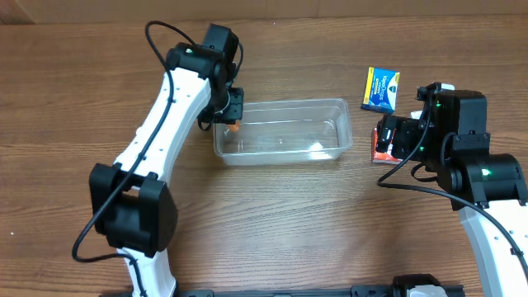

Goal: Pack container
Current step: 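Carry the Redoxon tube into the container's left end and release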

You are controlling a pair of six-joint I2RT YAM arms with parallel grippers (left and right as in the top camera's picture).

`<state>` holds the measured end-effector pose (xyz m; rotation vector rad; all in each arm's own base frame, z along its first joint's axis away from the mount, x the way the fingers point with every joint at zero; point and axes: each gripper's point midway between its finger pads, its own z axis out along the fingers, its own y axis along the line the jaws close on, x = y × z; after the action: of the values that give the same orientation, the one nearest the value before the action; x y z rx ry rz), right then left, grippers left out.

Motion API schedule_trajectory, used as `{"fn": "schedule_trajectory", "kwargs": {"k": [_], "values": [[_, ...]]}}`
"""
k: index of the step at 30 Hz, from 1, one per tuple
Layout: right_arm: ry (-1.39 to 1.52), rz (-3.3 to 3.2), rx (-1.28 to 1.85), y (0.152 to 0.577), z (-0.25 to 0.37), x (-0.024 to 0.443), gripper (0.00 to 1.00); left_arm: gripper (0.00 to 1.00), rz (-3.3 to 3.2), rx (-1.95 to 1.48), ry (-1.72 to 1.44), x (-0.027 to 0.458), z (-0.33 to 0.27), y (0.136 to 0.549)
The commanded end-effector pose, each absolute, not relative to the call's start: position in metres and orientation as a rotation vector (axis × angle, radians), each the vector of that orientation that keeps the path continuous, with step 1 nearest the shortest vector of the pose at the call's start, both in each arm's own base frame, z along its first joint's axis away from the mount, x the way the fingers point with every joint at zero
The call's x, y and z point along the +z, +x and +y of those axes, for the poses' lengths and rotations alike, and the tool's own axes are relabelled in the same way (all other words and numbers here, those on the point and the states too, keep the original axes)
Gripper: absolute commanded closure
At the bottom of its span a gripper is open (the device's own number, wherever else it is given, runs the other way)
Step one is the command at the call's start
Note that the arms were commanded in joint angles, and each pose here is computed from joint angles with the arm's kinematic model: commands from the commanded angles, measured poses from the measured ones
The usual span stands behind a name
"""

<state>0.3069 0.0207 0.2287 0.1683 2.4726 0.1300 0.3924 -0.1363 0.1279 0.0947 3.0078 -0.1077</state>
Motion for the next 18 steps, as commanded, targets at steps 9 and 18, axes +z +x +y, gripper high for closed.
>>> {"fn": "schedule_trajectory", "kwargs": {"k": [9,18], "values": [[0.169,2.428,0.126,0.3115,0.019,0.2446,0.0,0.91,3.032,-0.034,0.079,0.1075,-0.135,0.4001],[0.169,2.428,0.126,0.3115,0.019,0.2446,0.0,0.39,3.037,-0.033,0.08,0.1074,-0.1347,0.3988]]}}
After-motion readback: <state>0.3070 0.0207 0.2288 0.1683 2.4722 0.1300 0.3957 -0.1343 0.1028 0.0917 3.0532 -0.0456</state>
